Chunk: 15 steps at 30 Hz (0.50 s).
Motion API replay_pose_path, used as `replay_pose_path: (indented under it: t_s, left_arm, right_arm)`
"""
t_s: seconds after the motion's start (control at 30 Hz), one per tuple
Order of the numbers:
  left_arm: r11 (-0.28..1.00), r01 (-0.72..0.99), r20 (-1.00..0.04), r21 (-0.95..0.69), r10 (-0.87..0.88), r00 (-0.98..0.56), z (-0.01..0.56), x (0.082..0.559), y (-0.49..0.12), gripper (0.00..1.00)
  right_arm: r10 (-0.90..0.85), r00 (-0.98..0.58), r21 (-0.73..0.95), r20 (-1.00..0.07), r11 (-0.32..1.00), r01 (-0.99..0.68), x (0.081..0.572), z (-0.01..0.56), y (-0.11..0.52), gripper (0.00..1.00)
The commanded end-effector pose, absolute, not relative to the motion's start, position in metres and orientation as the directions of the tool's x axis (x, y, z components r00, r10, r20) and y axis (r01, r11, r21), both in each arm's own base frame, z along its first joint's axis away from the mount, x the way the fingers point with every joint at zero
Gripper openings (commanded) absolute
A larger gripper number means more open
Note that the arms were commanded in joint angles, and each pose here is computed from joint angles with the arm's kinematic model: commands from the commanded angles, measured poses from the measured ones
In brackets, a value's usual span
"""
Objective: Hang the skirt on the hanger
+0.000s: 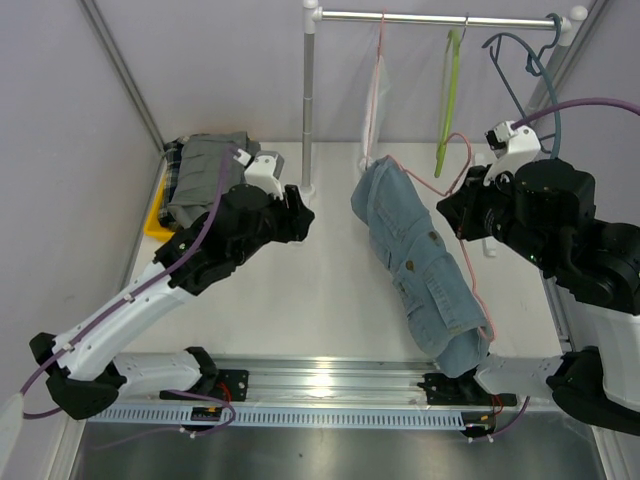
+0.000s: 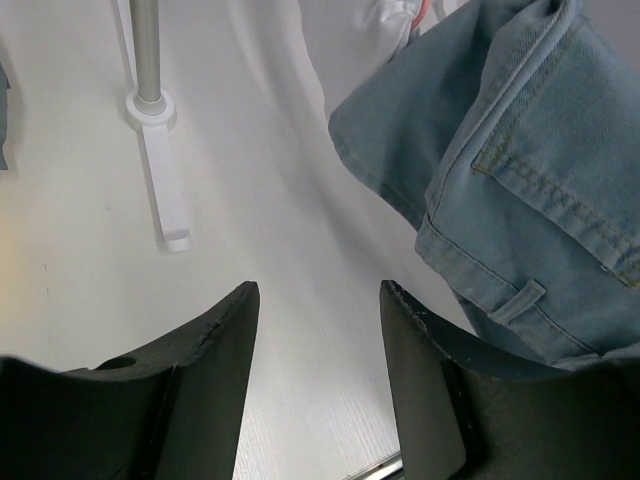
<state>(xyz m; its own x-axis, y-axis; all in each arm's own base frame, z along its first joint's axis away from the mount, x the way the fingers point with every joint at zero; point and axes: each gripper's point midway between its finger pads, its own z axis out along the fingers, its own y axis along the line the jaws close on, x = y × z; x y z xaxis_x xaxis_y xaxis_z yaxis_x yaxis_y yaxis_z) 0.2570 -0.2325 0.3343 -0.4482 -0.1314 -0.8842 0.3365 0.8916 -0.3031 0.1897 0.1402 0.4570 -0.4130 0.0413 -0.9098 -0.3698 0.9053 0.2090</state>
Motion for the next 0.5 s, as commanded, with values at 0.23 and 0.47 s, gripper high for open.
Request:
replay_pose_path:
  t_s: [0.23, 0.47]
  left_arm:
    - [0.880, 0.359, -0.884, -0.310, -0.127, -0.450, 0.336, 0.251, -0.230, 0.57]
    - [0.882, 0.360, -0.877, -0.304, -0.112, -0.466, 0.329, 0.251, -0.233, 0.57]
  right_arm:
    - [0.094, -0.345, 0.208, -0.934, 0.928, -0.310, 0.194, 0.494, 0.123, 0.00]
    - [0.059, -0.405, 0.159, -0.912, 0.963, -0.217, 0.181, 0.470, 0.093, 0.00]
